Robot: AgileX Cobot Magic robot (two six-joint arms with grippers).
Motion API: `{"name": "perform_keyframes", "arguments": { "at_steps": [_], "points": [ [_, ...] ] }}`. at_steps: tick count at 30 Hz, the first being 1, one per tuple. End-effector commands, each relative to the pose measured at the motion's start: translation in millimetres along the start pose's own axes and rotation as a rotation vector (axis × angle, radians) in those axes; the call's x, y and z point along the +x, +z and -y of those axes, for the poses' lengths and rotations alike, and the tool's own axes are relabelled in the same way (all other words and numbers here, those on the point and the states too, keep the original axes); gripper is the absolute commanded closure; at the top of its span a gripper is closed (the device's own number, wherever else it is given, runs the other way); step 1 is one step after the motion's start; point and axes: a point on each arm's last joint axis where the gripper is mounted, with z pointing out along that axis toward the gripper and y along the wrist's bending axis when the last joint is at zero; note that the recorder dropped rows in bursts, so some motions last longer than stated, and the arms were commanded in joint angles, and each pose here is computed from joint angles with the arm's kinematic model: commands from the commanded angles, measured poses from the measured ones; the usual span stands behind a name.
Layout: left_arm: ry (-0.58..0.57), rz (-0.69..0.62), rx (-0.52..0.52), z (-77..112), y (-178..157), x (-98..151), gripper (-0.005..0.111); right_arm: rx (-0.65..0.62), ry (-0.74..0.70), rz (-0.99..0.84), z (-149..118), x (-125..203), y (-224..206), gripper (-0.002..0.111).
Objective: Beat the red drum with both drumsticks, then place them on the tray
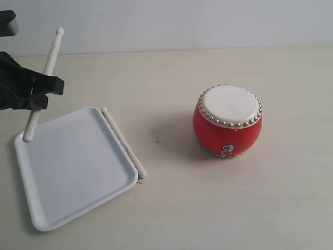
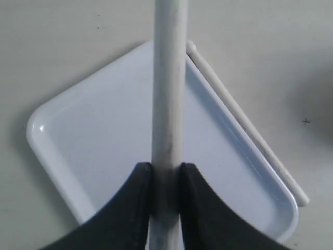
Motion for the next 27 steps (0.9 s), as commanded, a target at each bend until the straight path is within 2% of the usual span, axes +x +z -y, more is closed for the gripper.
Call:
{"name": "perform_keyframes", "arguments": {
  "at_steps": [1,4,7,9,11,12,13,14,15,16,18,20,24,27],
  "points": [
    [0.03,0.061,0.01,-1.2,-11.1,-2.8,0.107,0.436,-0.239,0.177,32.2,-32.6,-12.8,0.108],
    [0.035,0.08,0.012,-1.0,-12.2,-4.8,0.107,0.66,-0.369,0.216,46.9,-47.4,-22.0,0.108],
    [0.047,0.086,0.006,-1.5,-12.2,-5.3,0.107,0.856,-0.517,0.167,57.0,-51.2,-32.2,0.108],
    [0.056,0.103,0.002,-2.4,-12.4,-7.1,0.107,0.994,-0.553,0.034,64.2,-44.4,-34.6,0.108],
    [0.049,0.126,0.004,-3.9,-12.5,-9.6,0.107,1.045,-0.533,-0.172,75.2,-29.7,-30.2,0.108],
    [0.046,0.136,0.005,-4.8,-12.6,-10.8,0.107,1.029,-0.526,-0.329,77.4,-21.2,-27.4,0.108],
    [0.044,0.144,0.005,-5.2,-12.7,-11.6,0.107,0.96,-0.4,-0.4,77.0,-11.1,-20.6,0.108],
    [0.046,0.149,0.002,-6.9,-12.7,-12.3,0.107,0.892,-0.337,-0.468,74.2,-6.2,-15.7,0.108],
    [0.055,0.151,-0.001,-8.0,-12.7,-12.7,0.107,0.784,-0.206,-0.549,68.4,3.6,-7.6,0.108],
    [0.068,0.149,-0.007,-9.5,-12.7,-12.8,0.107,0.681,-0.159,-0.605,61.9,9.5,-0.6,0.108],
    [0.11,0.136,-0.015,-10.3,-12.5,-11.8,0.107,0.4,-0.098,-0.712,35.7,23.4,19.4,0.108],
    [0.126,0.132,-0.017,-10.4,-12.4,-11.4,0.107,0.279,-0.103,-0.784,12.8,35.1,33.4,0.108],
    [0.124,0.129,-0.016,-10.4,-12.4,-11.2,0.107,0.159,-0.243,-0.908,-40.4,67.6,68.0,0.108],
    [0.124,0.129,-0.016,-10.4,-12.4,-11.2,0.107,0.086,-0.292,-0.96,-66.7,91.2,90.9,0.108]
  ]
}}
